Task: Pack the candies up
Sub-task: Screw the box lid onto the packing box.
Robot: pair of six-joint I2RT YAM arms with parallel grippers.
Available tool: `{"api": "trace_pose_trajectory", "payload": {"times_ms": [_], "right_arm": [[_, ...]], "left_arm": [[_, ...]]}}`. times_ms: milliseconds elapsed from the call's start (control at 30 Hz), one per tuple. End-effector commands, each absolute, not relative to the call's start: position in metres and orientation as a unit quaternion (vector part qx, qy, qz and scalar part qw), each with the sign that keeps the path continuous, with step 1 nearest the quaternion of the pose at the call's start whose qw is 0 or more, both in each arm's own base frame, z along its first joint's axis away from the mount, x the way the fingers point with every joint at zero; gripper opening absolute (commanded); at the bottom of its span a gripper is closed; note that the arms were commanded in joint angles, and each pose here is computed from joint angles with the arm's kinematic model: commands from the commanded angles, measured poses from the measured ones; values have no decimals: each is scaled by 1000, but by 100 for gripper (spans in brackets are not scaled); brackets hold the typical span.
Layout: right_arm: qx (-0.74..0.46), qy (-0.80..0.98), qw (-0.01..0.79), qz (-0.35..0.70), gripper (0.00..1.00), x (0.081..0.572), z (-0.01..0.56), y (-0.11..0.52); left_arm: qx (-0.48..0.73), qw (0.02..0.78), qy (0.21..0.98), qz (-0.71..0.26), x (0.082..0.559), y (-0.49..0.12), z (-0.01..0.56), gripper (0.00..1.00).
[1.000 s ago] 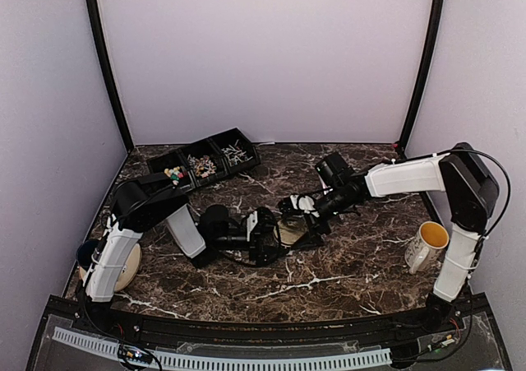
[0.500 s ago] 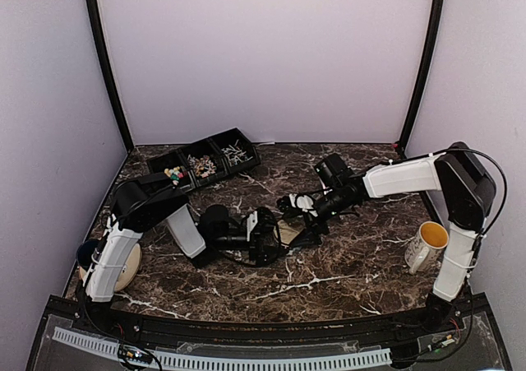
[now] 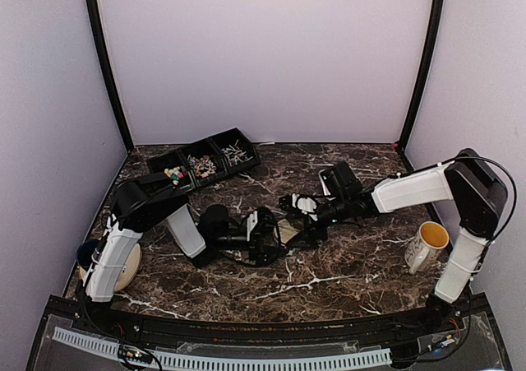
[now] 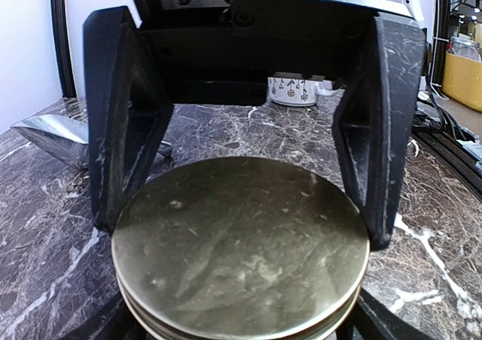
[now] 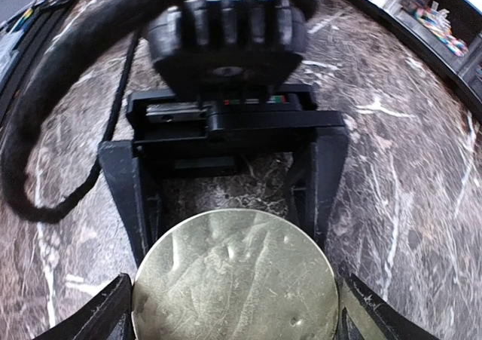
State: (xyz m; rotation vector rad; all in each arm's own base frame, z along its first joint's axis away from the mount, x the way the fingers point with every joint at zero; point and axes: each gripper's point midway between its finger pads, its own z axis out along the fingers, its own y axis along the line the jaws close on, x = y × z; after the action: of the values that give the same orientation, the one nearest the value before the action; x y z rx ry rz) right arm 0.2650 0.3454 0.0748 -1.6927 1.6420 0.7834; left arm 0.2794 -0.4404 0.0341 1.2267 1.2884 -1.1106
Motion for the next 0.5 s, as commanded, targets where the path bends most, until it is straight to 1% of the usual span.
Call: {"api": "trace_pose_trajectory", "payload": {"times_ms": [0,200,467], "right_arm": [[-572,684,360,273,78,275,83,346],[-484,754,375,238,79,279,73,352],[-399,810,388,187,80,278,56,363]], "left_arm": [[499,410,627,-435,270,-421,-43,84],[495,414,631,-431,273,-420,-43,84],[493,416,633,-429,274,-420,-43,84]]}}
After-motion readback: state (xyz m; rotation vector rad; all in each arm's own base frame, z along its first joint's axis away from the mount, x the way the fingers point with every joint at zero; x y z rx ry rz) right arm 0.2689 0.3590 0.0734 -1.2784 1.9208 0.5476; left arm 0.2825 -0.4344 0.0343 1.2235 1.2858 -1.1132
